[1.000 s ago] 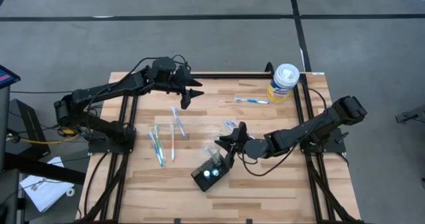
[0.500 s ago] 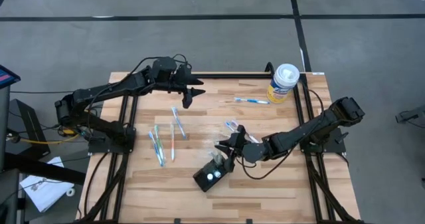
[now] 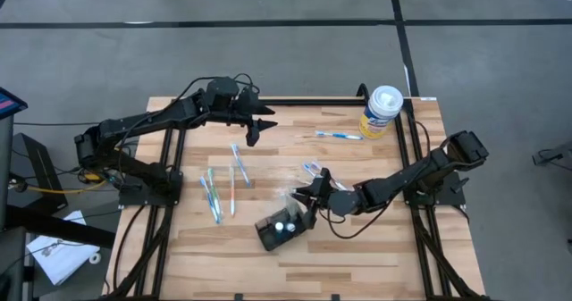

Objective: Pick & Place toothbrushing station
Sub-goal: Put the green toothbrush into the mesh organizer

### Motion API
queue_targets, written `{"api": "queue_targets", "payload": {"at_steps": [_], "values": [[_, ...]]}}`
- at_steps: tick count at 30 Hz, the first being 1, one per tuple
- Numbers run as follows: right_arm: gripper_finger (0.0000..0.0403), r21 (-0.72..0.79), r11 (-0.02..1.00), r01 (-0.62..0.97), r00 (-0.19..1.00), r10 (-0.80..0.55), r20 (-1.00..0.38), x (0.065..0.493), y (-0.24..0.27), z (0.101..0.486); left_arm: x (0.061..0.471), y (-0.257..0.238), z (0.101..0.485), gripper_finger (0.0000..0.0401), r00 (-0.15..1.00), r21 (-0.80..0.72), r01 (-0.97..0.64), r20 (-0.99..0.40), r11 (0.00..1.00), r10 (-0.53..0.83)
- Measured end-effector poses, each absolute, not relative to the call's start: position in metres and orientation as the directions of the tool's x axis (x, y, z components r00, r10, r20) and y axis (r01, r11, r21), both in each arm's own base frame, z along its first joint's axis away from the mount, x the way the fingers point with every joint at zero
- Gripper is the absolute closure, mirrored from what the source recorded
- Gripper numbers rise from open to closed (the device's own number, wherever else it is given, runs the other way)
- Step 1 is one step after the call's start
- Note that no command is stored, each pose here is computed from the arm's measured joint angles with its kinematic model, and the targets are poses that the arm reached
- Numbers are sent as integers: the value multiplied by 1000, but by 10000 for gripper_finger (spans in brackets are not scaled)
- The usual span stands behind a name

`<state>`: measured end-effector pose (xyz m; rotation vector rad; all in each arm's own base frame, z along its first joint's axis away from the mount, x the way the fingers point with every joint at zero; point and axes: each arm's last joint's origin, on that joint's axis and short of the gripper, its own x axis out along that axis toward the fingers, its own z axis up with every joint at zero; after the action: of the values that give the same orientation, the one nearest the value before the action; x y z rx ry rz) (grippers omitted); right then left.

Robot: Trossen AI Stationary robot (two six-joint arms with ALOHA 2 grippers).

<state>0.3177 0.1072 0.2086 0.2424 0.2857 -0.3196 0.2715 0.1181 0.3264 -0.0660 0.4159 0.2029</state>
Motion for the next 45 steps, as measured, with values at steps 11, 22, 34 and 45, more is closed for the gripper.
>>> {"api": "queue_targets", "payload": {"at_steps": [11,22,34,45], "values": [[230,263,889,374,898,-276,-343,322,93,206,272,117,326,219,897,-19,-198,-407,980,173],[187,300,895,331,925,-245,-289,323,97,213,272,117,326,219,899,-20,-187,-407,982,163],[373,248,915,317,933,-255,-252,323,95,223,272,116,326,219,900,-24,-177,-408,984,152],[372,244,922,302,944,-253,-211,323,93,230,272,116,326,219,900,-29,-176,-410,984,149]]}}
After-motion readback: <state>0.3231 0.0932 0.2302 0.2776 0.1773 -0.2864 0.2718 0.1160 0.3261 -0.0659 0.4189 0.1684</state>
